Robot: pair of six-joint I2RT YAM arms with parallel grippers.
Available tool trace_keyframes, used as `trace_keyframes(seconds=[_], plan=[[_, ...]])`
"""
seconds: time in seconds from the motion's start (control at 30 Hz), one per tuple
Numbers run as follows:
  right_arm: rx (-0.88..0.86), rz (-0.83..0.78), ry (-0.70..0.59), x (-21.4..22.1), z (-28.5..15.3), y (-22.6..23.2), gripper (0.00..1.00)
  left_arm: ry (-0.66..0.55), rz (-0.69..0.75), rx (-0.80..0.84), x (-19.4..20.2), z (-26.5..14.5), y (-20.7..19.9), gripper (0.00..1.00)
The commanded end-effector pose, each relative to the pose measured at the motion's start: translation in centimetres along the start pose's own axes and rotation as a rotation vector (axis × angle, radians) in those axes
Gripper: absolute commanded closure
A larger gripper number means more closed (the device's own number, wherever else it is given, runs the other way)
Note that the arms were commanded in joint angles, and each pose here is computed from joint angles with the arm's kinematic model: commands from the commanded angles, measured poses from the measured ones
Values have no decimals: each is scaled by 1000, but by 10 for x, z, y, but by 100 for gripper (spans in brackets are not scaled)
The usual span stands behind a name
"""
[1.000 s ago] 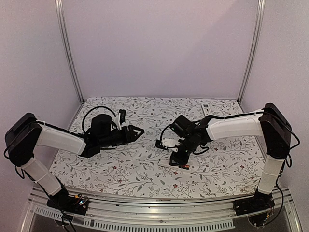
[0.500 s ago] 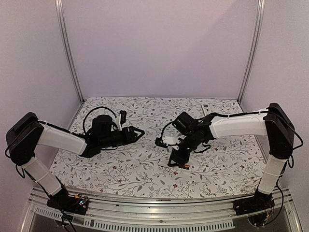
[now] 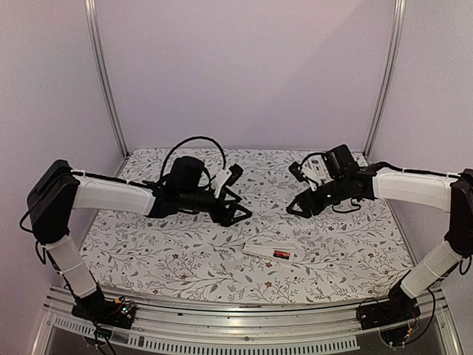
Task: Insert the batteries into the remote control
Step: Pick up the battery cover from the remote control without the battery cover.
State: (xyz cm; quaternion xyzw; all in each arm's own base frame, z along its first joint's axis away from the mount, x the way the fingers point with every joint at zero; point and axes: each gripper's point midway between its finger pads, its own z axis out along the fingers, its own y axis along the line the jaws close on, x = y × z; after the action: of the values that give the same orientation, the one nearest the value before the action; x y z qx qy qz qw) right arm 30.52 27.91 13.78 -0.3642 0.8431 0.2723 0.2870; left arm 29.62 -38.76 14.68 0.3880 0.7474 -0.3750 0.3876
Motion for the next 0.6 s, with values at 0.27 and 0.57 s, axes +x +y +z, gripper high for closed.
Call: trace_keyframes(seconds=[0.27, 0.57], plan=[[163, 529, 121, 103, -2, -15, 44, 477, 123, 280, 91, 61, -27, 16], [83, 627, 149, 120, 1, 2, 46, 594, 48, 339, 114, 66, -40, 20]])
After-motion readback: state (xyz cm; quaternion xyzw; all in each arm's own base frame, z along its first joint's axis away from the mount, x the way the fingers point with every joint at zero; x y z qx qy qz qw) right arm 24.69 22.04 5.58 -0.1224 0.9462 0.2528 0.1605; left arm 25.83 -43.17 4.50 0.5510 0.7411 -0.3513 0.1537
